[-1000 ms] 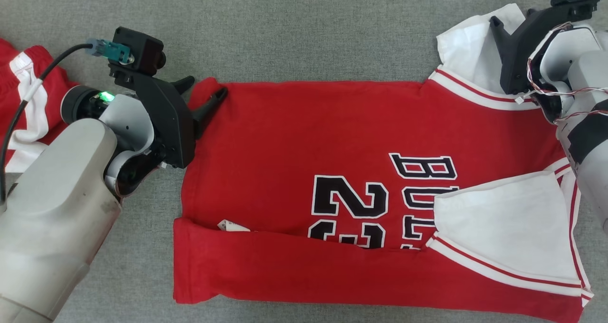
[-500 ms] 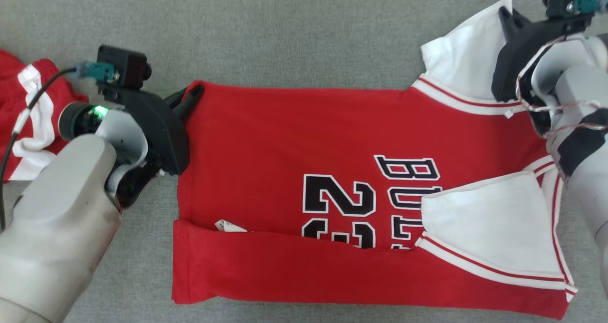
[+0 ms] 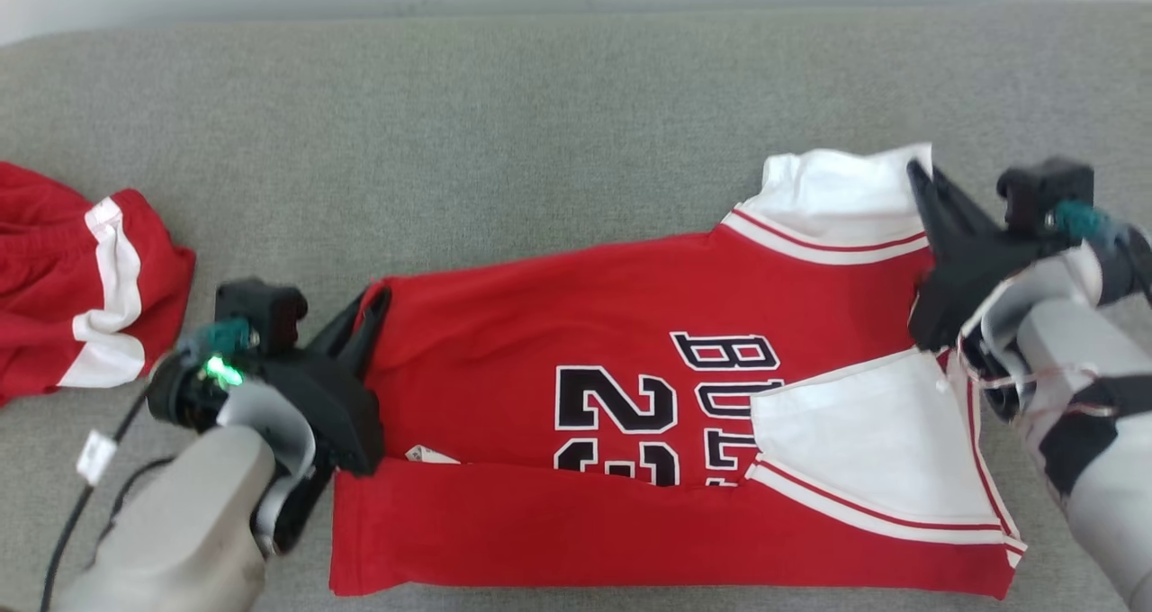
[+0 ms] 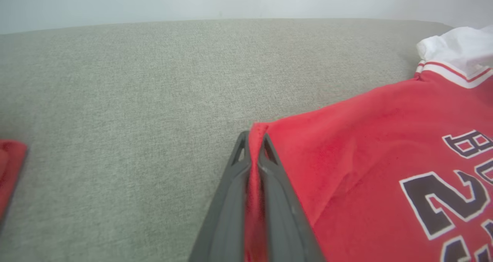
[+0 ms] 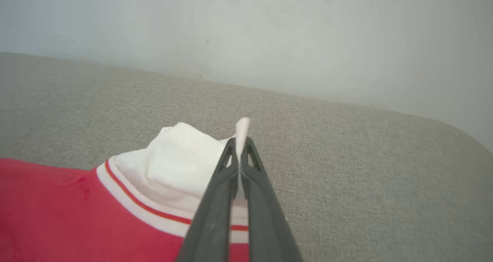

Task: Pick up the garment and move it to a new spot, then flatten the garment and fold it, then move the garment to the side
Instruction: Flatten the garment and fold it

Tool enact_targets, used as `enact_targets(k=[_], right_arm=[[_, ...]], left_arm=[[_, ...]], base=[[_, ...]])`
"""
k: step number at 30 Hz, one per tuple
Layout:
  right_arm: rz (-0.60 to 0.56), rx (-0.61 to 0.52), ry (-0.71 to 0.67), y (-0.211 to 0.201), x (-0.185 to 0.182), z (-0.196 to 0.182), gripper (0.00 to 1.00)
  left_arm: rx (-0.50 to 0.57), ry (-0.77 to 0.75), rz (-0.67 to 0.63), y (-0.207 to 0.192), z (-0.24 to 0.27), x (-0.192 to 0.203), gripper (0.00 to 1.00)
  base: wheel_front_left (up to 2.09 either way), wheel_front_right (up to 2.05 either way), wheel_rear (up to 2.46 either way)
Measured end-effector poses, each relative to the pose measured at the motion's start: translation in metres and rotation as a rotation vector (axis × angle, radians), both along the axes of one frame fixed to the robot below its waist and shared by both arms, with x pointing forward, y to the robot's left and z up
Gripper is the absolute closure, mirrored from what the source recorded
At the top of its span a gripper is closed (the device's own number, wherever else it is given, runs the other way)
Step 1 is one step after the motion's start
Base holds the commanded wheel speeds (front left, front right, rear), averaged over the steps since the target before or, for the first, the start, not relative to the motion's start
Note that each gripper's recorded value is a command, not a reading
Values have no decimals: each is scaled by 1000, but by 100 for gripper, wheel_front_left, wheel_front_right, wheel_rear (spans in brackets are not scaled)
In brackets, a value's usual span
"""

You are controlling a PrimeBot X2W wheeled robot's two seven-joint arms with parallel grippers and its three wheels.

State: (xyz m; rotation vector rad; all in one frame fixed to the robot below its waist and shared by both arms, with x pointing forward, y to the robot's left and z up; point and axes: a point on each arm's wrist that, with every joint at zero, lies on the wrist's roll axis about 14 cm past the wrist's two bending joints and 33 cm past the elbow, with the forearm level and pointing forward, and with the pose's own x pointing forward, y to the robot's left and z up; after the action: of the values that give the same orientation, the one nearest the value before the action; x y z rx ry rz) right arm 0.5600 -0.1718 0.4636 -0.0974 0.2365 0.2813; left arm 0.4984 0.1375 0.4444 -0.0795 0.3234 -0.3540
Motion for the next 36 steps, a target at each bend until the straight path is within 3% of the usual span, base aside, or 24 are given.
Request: enact_targets(k=[10, 18, 36], right_arm=[[-14, 132, -40, -9, -56, 1, 100], [-82, 244, -40, -18, -117, -15, 100], [-208, 321, 33, -27, -188, -21, 100]], left_arm=[[-52, -57, 67, -3, 3, -38, 100], [-33, -101, 99, 2, 10, -57, 100], [-17, -192, 141, 3, 20, -86, 100]], base=[[0, 0, 0], [0, 0, 0], [0, 0, 0]])
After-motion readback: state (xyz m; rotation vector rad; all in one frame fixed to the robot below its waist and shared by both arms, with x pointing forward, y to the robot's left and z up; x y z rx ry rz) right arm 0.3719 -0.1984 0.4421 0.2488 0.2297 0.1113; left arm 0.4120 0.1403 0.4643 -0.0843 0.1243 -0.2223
